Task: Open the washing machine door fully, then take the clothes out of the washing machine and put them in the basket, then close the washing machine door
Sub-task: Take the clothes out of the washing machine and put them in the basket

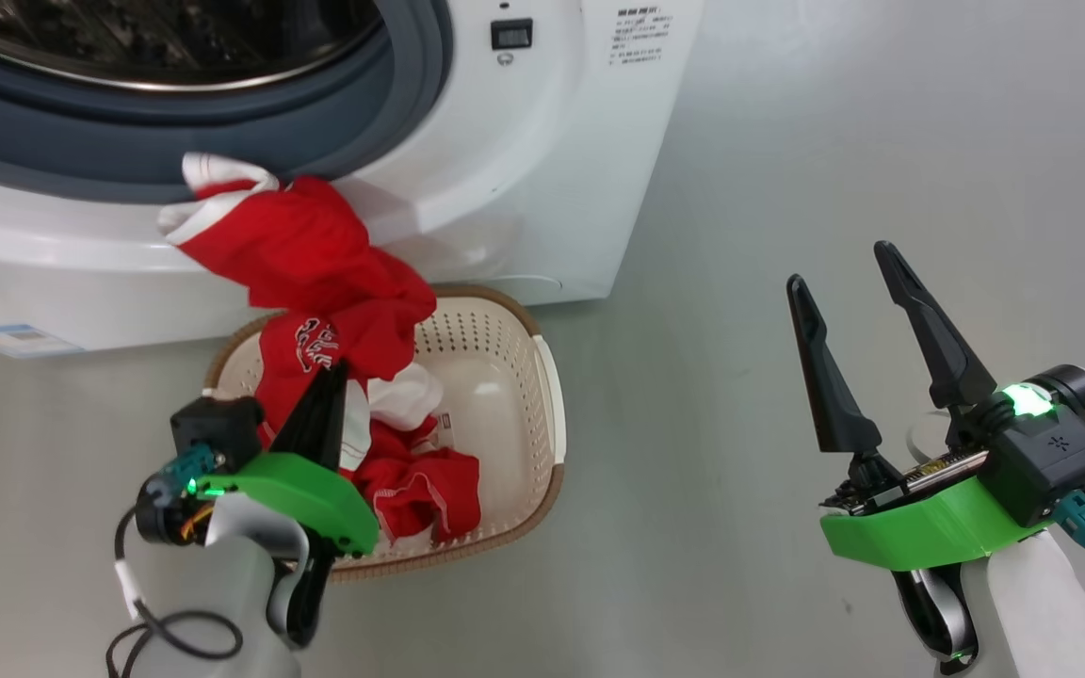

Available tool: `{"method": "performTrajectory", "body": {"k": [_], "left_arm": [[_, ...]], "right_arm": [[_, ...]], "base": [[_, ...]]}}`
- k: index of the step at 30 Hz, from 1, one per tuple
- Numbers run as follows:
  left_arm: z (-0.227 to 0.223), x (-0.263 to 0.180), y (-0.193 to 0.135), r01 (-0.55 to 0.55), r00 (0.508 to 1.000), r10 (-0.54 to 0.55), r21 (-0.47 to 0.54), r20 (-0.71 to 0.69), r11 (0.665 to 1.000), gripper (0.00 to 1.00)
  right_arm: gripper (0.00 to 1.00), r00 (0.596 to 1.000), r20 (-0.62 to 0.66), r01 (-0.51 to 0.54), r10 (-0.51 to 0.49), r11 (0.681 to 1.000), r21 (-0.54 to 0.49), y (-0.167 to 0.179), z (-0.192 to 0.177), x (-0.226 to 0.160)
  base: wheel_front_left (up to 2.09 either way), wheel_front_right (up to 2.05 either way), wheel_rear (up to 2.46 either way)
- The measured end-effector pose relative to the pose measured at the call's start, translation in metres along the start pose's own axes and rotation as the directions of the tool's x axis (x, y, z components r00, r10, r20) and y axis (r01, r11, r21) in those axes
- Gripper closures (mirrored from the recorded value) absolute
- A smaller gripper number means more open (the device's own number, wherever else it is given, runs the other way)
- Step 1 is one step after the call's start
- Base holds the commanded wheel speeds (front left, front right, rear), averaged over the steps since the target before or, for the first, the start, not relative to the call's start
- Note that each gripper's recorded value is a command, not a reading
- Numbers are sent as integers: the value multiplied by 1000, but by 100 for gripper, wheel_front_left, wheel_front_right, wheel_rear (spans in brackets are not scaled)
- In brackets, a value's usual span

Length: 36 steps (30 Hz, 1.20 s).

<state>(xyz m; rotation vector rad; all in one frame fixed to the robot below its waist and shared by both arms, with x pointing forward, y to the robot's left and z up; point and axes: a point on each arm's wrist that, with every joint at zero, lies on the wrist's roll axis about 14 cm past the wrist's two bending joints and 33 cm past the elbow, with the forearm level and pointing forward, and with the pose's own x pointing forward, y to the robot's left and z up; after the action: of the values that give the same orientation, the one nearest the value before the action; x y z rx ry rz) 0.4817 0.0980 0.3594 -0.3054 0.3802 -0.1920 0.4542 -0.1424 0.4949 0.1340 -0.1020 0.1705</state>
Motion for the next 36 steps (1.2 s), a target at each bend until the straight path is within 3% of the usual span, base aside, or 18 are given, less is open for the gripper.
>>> {"method": "performTrajectory", "body": {"k": [9,17,30,32,34,35,36], "left_arm": [[-50,26,14,-47,984,41,-30,-173,998,100],[-109,28,29,-115,912,84,-52,-402,992,100],[-145,31,32,-112,828,108,25,-550,993,100],[-148,31,33,-118,820,115,31,-561,992,88],[-149,31,35,-130,818,124,29,-562,991,67],[-149,30,36,-139,813,129,25,-568,990,51],[-149,29,38,-145,811,132,23,-570,989,51]], "right_arm": [[0,1000,-25,1,-1,1000,0,-6,-20,18],[0,999,-43,-3,3,1000,-2,-10,-35,30],[0,996,-80,33,-33,999,4,-23,-46,22],[0,996,-84,36,-36,999,2,-25,-47,22],[0,996,-86,38,-38,999,1,-25,-48,21],[0,996,-86,38,-38,999,3,-25,-48,21],[0,996,-85,38,-38,999,4,-25,-48,21]], "base": [[0,0,0],[0,0,0],[0,0,0],[0,0,0],[0,0,0],[0,0,0],[0,0,0]]}}
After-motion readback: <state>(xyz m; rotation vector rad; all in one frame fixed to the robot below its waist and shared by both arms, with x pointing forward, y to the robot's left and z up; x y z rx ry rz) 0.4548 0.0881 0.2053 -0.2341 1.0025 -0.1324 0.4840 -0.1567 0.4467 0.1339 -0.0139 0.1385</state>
